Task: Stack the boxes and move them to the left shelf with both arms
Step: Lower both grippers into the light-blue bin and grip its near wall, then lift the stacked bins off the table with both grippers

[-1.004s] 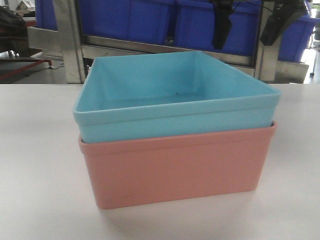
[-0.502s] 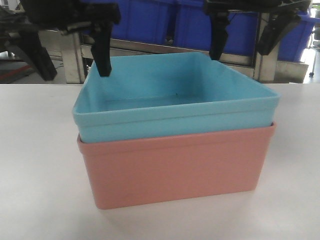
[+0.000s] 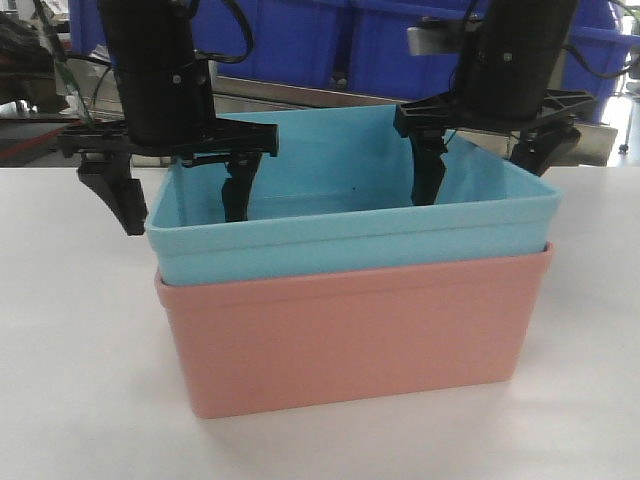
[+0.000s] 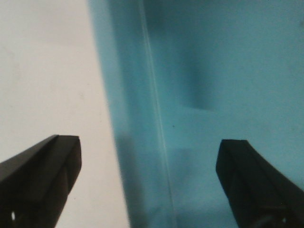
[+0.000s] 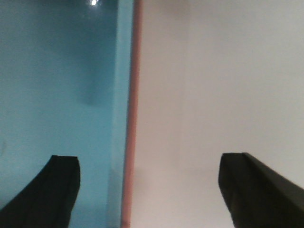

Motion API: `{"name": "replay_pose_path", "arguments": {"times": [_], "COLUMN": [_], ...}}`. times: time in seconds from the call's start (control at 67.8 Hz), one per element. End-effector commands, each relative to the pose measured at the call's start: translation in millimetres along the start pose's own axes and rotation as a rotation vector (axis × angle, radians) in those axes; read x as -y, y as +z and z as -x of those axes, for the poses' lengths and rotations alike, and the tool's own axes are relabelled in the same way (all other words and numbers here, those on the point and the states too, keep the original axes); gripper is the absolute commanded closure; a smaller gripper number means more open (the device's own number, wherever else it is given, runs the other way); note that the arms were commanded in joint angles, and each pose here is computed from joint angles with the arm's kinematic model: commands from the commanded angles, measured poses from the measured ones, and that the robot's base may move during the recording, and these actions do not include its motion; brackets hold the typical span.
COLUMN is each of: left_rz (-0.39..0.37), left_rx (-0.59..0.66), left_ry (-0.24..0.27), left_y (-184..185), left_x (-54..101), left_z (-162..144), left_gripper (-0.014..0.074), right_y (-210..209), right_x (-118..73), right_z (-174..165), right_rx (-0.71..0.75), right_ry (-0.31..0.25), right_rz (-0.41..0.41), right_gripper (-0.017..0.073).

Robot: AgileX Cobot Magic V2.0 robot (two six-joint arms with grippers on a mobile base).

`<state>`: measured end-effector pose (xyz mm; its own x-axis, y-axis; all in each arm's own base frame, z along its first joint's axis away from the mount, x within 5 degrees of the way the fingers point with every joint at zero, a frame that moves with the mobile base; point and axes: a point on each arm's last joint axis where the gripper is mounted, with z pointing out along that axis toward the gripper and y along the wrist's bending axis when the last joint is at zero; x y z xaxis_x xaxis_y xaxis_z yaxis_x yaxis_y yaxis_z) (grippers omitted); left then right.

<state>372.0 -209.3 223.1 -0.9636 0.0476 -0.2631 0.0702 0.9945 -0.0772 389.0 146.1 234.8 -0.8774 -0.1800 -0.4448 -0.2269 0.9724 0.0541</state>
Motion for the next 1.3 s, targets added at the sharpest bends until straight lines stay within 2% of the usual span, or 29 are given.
{"name": "replay_pose_path", "arguments": {"times": [0.0, 0.325, 0.428, 0.517, 0.664, 0.782, 0.856, 1.122, 1.284], "left_rz": [-0.035, -0.038, -0.039, -0.042, -0.044, -0.046, -0.046, -0.028, -0.034], "left_rx": [0.089, 0.096, 0.098, 0.096, 0.095, 0.091, 0.081, 0.076, 0.169], "left_ry": [-0.011, -0.014, -0.014, -0.016, -0.017, -0.019, -0.023, -0.011, 0.026], "left_y": [-27.6, -24.9, -25.0, -24.5, -24.5, -24.5, -24.4, -28.4, -59.3], "left_x": [3.0, 3.7, 3.8, 3.9, 4.1, 4.3, 4.3, 2.9, 4.5], "left_z": [7.4, 8.6, 8.8, 8.4, 8.3, 8.0, 7.0, 5.5, 4.6], "left_gripper": [0.0111, 0.012, 0.0157, 0.0221, 0.0367, 0.0527, 0.0613, 0.0596, 0.0596], "right_y": [-24.5, 0.7, 3.6, 3.5, 3.6, 3.6, 3.7, -16.1, -49.4], "right_x": [-0.4, 0.2, 0.2, 0.0, 0.1, 0.4, 0.6, 0.6, 0.3], "right_z": [11.7, 2.8, 2.7, 3.6, 3.0, 1.6, 0.5, 2.0, 6.3], "right_rx": [0.128, 0.053, 0.051, 0.062, 0.055, 0.04, 0.028, 0.049, 0.128], "right_ry": [-0.014, -0.029, -0.031, -0.031, -0.034, -0.057, -0.057, -0.056, -0.046], "right_rz": [0.012, 0.001, 0.001, 0.003, 0.002, -0.001, -0.002, 0.0, 0.009], "right_gripper": [-0.0063, -0.0063, -0.0042, 0.0056, 0.032, 0.0522, 0.0501, 0.0504, 0.0504]}}
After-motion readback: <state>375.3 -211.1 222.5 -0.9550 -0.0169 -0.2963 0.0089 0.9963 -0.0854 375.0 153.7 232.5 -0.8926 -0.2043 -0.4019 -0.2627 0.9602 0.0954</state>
